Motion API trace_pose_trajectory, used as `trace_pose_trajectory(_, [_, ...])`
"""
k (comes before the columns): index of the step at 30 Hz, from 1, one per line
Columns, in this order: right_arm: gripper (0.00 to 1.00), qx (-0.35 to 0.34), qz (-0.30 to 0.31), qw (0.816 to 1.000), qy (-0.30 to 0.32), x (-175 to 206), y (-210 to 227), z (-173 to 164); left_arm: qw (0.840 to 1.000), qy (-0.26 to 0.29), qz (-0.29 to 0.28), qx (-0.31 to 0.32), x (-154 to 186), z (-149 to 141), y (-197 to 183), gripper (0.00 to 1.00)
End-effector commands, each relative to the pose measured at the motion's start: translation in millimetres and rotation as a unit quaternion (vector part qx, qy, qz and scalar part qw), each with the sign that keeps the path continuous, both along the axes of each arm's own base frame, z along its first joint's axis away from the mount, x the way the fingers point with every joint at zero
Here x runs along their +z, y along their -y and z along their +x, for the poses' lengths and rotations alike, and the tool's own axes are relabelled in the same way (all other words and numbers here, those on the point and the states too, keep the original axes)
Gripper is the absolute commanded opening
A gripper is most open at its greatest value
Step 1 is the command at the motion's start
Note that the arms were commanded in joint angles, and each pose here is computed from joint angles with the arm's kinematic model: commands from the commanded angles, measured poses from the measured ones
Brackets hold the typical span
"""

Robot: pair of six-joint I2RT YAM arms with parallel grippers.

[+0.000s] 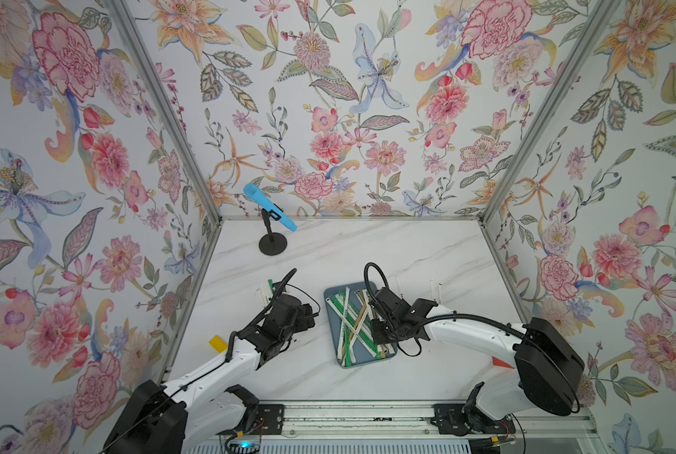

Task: Put the straws into the storage box
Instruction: Place the straw in the storage box.

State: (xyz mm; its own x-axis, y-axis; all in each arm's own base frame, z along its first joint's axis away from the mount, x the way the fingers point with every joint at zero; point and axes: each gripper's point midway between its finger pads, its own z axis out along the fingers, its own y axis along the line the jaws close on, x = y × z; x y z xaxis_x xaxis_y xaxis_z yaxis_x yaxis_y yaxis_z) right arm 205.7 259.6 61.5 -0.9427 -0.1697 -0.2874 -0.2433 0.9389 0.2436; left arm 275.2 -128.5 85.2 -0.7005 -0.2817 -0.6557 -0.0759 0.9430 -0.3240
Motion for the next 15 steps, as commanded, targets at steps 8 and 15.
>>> trace_pose_trajectory(8, [0.64,-0.026,0.032,0.999,0.022,19.7,5.9,0.7,1.0,-0.007,-0.003,-0.013,-4.3,2.0,4.7,0.88])
trace_pose_trajectory(15, [0.6,-0.072,0.041,0.994,0.064,44.9,42.2,19.9,1.0,-0.007,-0.002,-0.013,-5.0,2.3,4.7,0.88])
